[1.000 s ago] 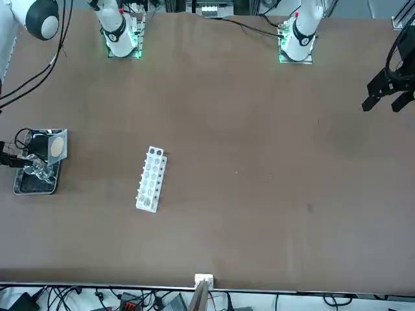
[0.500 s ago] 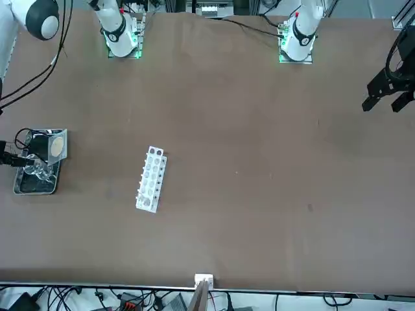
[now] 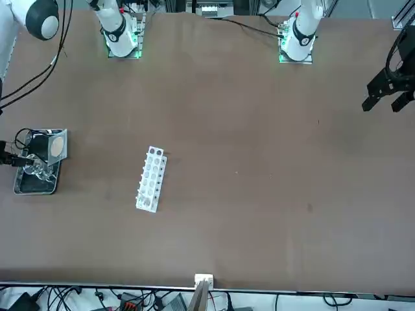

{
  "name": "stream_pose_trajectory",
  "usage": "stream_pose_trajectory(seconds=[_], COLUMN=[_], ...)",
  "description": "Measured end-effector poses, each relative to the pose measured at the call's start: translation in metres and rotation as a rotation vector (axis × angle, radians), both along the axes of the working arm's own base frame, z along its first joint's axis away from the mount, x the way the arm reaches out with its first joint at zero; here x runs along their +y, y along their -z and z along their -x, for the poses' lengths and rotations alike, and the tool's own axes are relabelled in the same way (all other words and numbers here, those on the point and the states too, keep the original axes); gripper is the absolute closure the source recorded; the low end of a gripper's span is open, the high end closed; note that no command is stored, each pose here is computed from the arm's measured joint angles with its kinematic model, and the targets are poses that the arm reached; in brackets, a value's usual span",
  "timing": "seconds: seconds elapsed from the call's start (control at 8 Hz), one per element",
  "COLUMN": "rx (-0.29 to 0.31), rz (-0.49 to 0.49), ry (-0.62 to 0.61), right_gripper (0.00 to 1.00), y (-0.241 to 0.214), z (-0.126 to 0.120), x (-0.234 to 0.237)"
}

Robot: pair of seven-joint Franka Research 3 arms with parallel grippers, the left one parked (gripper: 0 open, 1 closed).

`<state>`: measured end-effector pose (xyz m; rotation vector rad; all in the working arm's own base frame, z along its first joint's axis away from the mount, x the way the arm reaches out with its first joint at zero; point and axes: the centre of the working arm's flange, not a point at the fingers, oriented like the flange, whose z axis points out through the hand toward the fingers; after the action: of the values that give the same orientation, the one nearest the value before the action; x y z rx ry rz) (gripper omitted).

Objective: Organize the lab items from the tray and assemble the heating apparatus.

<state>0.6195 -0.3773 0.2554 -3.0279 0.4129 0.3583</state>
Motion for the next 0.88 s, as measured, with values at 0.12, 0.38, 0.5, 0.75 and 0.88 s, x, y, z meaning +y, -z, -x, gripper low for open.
stream_pose_trajectory(seconds=[0.12, 0.38, 0.5, 0.75, 0.88], rx=[0.0, 0.0, -0.002, -0.002, -0.004], rz=[0.0, 0.0, 0.0, 0.0, 0.001], ry=[0.0, 0.0, 0.0, -0.001, -0.001], right_gripper=[0.46, 0.62, 0.67, 0.68, 0.68], y=[0.0, -0.0001, -0.0011, -0.0015, -0.002], z=[0.0, -0.0001, -0.0002, -0.0003, -0.0007], x=[0.0, 0.0001, 0.0, 0.0001, 0.0001])
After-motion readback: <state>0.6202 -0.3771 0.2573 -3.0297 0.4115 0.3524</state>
